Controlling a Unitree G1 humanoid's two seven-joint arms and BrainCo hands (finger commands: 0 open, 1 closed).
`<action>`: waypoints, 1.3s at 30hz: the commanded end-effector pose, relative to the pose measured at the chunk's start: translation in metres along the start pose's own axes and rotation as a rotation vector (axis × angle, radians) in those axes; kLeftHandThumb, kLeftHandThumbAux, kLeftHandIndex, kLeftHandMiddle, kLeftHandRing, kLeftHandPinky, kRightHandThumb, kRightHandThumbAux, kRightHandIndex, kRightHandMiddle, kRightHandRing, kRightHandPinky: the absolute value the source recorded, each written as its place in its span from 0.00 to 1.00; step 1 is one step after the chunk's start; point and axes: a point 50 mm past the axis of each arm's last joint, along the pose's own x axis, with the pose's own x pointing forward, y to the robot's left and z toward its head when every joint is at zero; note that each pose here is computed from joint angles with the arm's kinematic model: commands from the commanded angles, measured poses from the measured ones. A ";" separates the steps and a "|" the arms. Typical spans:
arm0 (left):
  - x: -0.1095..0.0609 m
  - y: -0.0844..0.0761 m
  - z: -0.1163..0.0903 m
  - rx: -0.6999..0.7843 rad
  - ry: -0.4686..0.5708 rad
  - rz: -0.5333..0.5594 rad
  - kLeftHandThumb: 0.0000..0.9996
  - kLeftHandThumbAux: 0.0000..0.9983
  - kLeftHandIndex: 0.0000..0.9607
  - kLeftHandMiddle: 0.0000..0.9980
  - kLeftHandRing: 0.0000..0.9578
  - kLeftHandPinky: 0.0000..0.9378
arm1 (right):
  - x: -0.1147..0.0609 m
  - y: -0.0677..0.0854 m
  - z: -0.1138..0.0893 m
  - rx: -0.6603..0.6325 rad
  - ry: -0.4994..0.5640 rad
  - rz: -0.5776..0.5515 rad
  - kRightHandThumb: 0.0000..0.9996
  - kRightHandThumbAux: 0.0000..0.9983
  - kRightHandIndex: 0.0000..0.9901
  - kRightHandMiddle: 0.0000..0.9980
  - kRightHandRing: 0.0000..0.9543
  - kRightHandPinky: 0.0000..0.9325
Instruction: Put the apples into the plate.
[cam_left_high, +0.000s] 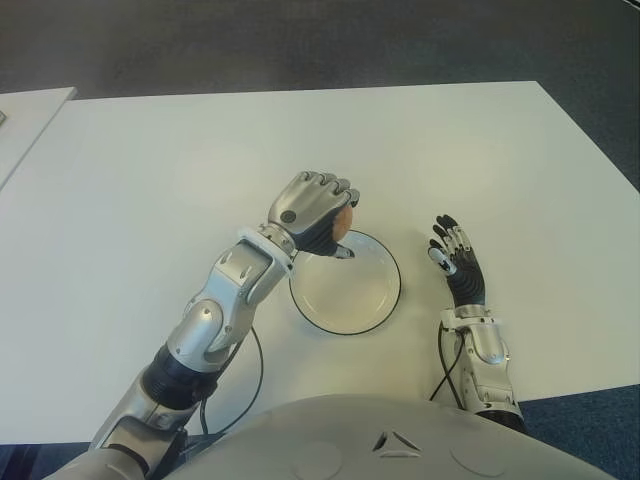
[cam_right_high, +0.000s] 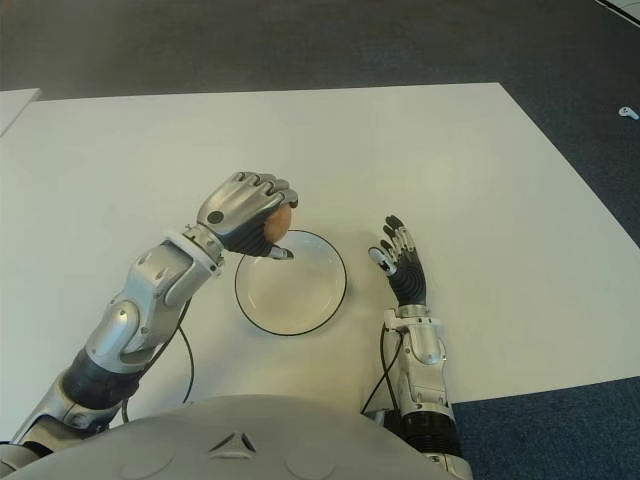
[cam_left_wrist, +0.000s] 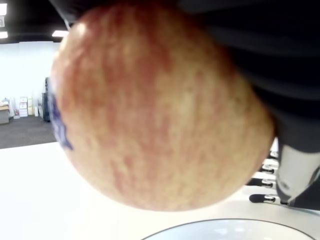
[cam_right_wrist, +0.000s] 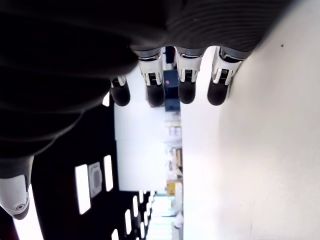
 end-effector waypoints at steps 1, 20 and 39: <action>0.006 -0.005 -0.001 0.008 -0.014 0.012 0.86 0.67 0.42 0.53 0.85 0.84 | -0.020 0.006 -0.027 0.028 0.143 -0.016 0.23 0.50 0.00 0.00 0.00 0.00; 0.017 -0.060 -0.003 -0.132 0.041 -0.093 0.86 0.66 0.44 0.51 0.80 0.78 | -0.022 0.010 -0.026 0.040 0.117 -0.041 0.23 0.49 0.00 0.00 0.00 0.04; 0.020 -0.080 -0.003 -0.183 0.011 -0.136 0.86 0.66 0.43 0.51 0.82 0.82 | -0.022 0.011 -0.027 0.065 0.132 -0.051 0.21 0.48 0.00 0.00 0.00 0.04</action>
